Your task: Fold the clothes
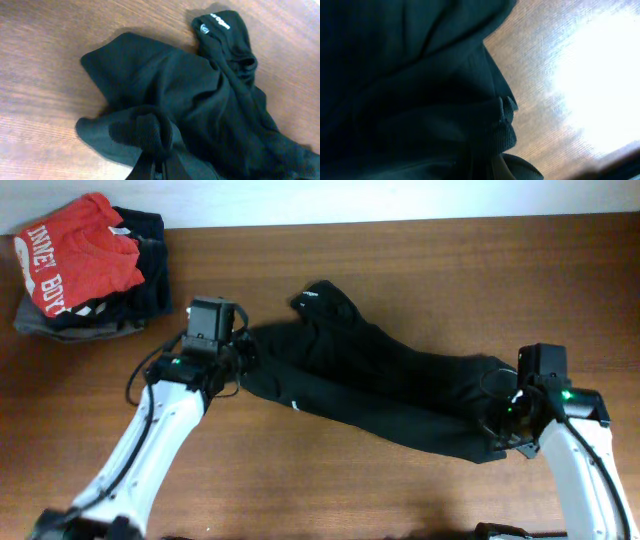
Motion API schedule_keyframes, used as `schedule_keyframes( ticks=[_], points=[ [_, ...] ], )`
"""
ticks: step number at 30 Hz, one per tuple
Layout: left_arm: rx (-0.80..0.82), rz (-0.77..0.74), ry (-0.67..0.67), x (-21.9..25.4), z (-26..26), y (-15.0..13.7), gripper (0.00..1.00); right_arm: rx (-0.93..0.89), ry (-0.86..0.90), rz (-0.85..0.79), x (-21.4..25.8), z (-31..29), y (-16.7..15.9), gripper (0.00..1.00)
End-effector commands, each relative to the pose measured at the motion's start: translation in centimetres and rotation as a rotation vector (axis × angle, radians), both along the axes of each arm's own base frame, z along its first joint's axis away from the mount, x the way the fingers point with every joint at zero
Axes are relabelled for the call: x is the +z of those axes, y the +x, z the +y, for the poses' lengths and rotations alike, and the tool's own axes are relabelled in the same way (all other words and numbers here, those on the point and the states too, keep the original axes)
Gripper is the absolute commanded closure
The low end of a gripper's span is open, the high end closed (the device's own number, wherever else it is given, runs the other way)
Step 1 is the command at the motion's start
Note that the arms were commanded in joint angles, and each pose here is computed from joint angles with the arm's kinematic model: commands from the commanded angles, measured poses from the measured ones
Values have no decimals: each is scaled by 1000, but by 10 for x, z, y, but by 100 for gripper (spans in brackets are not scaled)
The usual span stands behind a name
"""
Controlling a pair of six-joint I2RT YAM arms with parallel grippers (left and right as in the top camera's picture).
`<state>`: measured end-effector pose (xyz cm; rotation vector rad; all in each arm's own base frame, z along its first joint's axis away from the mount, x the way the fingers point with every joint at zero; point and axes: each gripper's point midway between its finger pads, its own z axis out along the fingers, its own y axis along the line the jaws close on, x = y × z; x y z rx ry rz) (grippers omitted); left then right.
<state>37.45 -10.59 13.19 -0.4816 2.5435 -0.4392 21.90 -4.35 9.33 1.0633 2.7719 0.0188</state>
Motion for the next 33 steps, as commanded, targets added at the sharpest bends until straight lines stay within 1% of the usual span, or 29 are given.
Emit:
schedule_keyframes(
  ticks=[1,2,3,5,6,7,8,10,11,12,14,16,17,19,20,21,23,24,26,28,31,33],
  points=[
    [-48,7,-1,-13,-17,9,98,-10,-31,9,-5,-5,3,96],
    [-62,6,1,-18,-23,12,98,-10,-32,8,-6,-6,5,96],
    [-86,-1,7,-22,-29,15,94,-10,-32,11,-8,-6,6,95],
    [-133,-18,23,-28,-39,19,77,-10,-32,24,-12,-7,7,93],
    [-156,-27,30,-31,-44,21,66,-10,-32,37,-15,-7,7,89],
    [-176,-36,36,-33,-49,23,55,-11,-36,50,-17,-8,6,83],
    [-196,-45,43,-34,-52,24,49,-11,-42,66,-20,-9,6,73],
    [-224,-64,54,-33,-56,26,32,-13,-54,95,-26,-12,4,59],
    [-231,-74,58,-31,-57,27,26,-13,-56,101,-28,-13,5,50],
    [-237,-84,59,-28,-57,29,22,-13,-57,102,-29,-13,6,45],
    [-262,-117,71,-18,-59,35,18,-14,-60,85,-28,-14,11,34],
    [-291,-160,87,-5,-62,43,17,-15,-65,55,-22,-16,20,26],
    [-308,-187,95,4,-64,48,16,-12,-70,30,-15,-17,27,19],
    [-324,-236,98,21,-69,57,15,-5,-81,-26,-2,-20,43,1],
    [-324,-258,89,28,-71,61,14,14,-85,-57,4,-20,51,1],
    [-334,-307,63,38,-78,69,8,37,-95,-111,12,-22,65,1],
    [-314,-332,25,42,-84,75,9,36,-97,-145,15,-22,73,1],
    [-302,-344,-18,39,-93,83,9,36,-99,-153,15,-23,76,1],
    [-304,-332,-50,32,-101,90,9,36,-97,-145,12,-23,77,2],
    [-334,-308,-88,22,-114,99,5,42,-95,-133,9,-23,76,1],
    [-416,-233,-161,6,-146,120,1,93,-52,-119,2,-14,78,1],
    [-435,-182,-168,-2,-159,130,1,101,-42,-106,-2,-13,78,1]
  ],
)
